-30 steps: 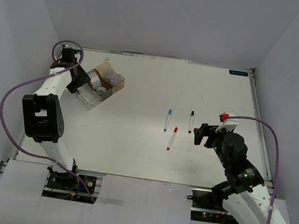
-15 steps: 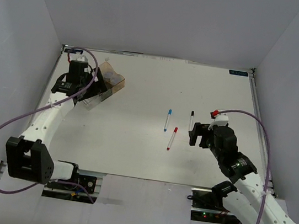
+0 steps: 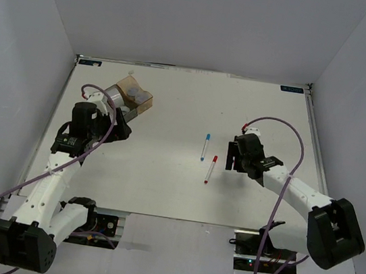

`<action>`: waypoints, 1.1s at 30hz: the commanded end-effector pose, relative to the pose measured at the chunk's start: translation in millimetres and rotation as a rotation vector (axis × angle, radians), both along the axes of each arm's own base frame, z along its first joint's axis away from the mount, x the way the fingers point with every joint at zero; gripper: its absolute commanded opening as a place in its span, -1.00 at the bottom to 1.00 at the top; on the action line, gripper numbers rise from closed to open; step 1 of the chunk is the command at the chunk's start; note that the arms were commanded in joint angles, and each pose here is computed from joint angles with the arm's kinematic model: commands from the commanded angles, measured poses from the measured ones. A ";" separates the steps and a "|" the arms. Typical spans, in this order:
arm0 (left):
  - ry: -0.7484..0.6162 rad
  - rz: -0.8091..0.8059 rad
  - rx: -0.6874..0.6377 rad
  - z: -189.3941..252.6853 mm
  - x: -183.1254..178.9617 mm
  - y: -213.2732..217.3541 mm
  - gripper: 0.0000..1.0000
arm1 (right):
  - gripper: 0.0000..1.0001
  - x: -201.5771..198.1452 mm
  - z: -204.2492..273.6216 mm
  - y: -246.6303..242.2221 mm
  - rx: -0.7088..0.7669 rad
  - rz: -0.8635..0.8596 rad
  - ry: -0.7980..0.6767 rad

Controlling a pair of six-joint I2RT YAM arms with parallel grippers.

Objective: Sort the stationery into containers
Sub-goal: Pick up the pen from the center of the board.

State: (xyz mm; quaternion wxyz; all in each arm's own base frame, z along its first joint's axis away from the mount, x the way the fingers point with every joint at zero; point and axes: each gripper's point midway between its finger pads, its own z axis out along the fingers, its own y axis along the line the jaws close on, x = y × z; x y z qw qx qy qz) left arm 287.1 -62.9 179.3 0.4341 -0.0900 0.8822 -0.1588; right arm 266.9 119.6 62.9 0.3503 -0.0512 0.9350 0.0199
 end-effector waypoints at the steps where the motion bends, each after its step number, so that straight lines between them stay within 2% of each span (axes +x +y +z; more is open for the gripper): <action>1: -0.064 -0.057 -0.020 6.5 -4.7 -8.1 0.96 | 0.55 33.4 15.0 6.5 0.021 -0.062 -0.087; 11: -0.086 -0.085 -0.045 10.4 -11.2 -13.9 0.96 | 0.38 57.1 -15.2 17.4 0.012 -0.067 -0.030; 18: -0.069 -0.113 -0.093 9.1 -14.8 -23.1 0.96 | 0.25 59.1 -40.2 14.2 -0.003 -0.103 0.024; 19: -0.063 -0.119 -0.102 8.1 -15.4 -24.7 0.96 | 0.16 59.0 -42.6 12.5 -0.005 -0.110 0.029; 21: -0.058 -0.134 -0.122 9.1 -17.1 -28.9 0.96 | 0.10 57.0 -48.8 10.0 -0.010 -0.117 0.044; 26: -0.023 -0.144 -0.178 4.2 -20.2 -37.0 0.95 | -0.39 53.5 -54.4 5.5 -0.018 -0.125 0.061; 33: -0.013 -0.170 -0.292 14.9 -22.6 -59.4 0.91 | -0.79 52.1 -30.1 2.6 -0.061 -0.076 0.033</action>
